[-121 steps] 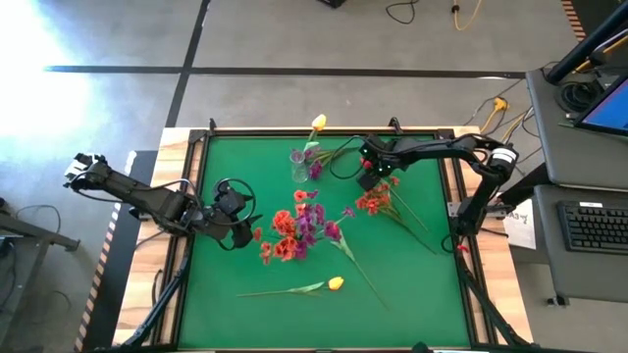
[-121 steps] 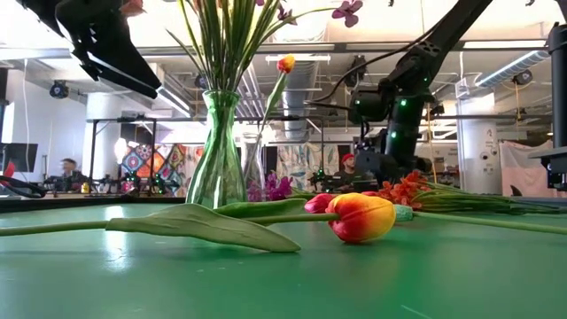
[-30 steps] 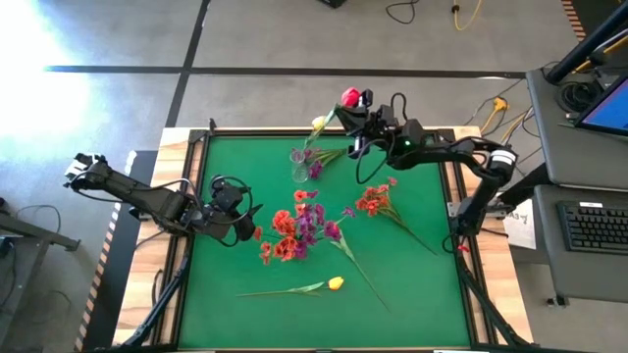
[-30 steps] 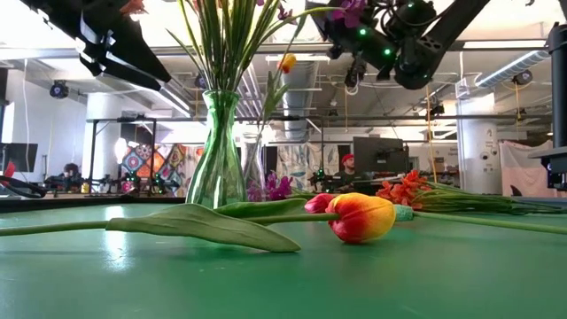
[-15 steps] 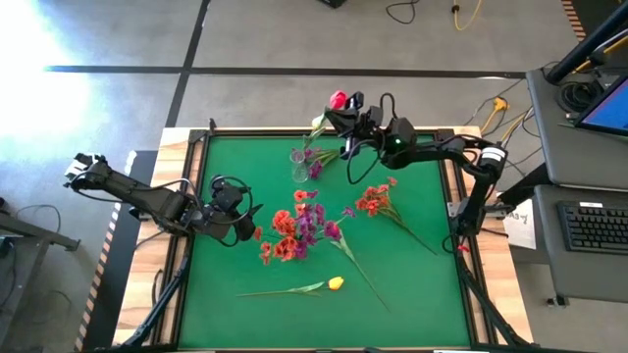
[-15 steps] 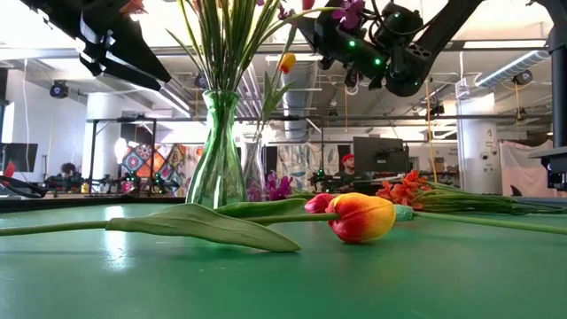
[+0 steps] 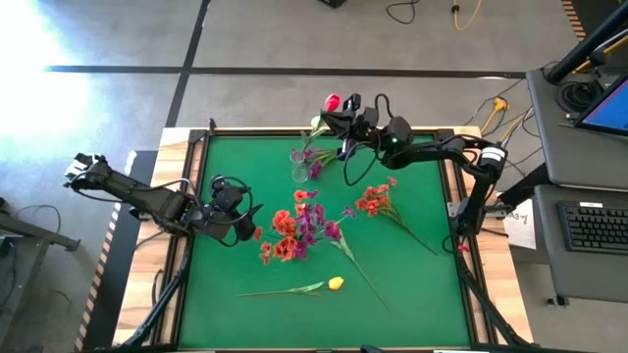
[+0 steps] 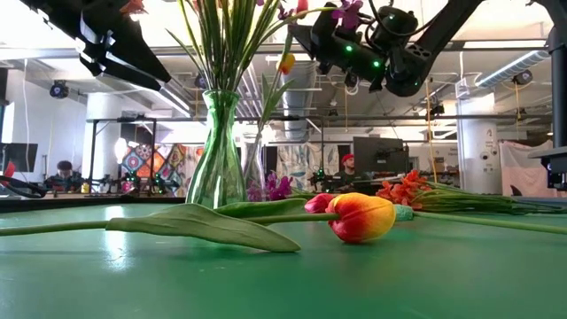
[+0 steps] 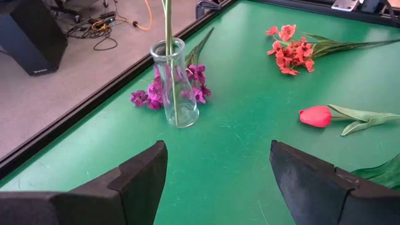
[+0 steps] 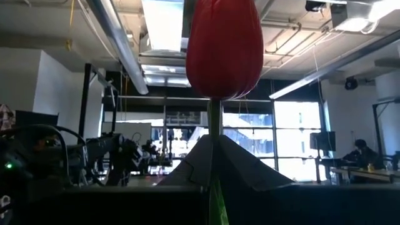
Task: Sort flowers into vase by color
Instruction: Put the top red tulip into the transparent vase
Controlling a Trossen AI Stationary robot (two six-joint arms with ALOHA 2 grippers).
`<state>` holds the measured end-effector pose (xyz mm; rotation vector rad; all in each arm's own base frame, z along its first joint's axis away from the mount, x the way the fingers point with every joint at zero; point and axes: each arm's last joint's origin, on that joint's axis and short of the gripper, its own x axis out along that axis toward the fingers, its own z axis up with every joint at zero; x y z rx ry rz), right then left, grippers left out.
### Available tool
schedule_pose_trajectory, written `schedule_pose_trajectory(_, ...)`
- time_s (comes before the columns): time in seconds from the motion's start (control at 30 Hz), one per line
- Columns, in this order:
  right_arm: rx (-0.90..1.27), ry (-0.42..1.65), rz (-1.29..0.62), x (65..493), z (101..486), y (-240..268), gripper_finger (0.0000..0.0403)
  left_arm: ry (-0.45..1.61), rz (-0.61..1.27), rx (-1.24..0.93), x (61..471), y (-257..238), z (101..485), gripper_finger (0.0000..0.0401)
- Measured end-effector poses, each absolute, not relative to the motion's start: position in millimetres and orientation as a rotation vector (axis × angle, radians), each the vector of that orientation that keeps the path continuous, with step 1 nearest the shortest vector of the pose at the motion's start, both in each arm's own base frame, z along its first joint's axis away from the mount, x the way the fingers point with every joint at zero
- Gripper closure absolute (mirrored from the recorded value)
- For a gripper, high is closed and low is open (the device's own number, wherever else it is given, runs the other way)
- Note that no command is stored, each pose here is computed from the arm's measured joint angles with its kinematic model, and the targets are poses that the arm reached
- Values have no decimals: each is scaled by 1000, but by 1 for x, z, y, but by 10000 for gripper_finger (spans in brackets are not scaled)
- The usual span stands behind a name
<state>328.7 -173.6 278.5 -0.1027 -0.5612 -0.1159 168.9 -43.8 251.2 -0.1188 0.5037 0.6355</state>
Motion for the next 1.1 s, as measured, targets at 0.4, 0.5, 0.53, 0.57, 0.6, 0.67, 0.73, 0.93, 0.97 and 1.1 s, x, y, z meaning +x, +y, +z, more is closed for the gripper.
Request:
schedule_pose_trajectory(0.4,-82,-487,-134,332,272,-176,390,503,635,-119,169,-44,251,133)
schedule_pose_trajectory(0.5,-81,-483,-129,333,271,-175,390,503,635,-119,169,-44,251,133)
schedule_pose_trajectory(0.53,-80,-482,-129,333,271,-175,390,503,635,-119,169,-44,251,133)
schedule_pose_trajectory(0.57,-79,-480,-129,333,271,-175,390,503,635,-119,169,-44,251,133)
schedule_pose_trajectory(0.6,-76,-473,-129,333,271,-175,390,503,636,-119,169,-44,251,133)
schedule_pose_trajectory(0.67,-69,-457,-131,334,269,-176,389,503,635,-119,169,-44,251,133)
schedule_pose_trajectory(0.73,-59,-435,-133,335,267,-176,382,503,635,-119,169,-44,251,133)
schedule_pose_trajectory(0.93,-46,-407,-129,337,266,-176,317,503,635,-119,169,-44,251,133)
schedule_pose_trajectory(0.97,-46,-405,-128,337,265,-176,304,503,635,-119,169,-44,251,133)
schedule_pose_trajectory(1.1,-39,-374,-102,338,264,-176,253,503,635,-119,169,-44,251,133)
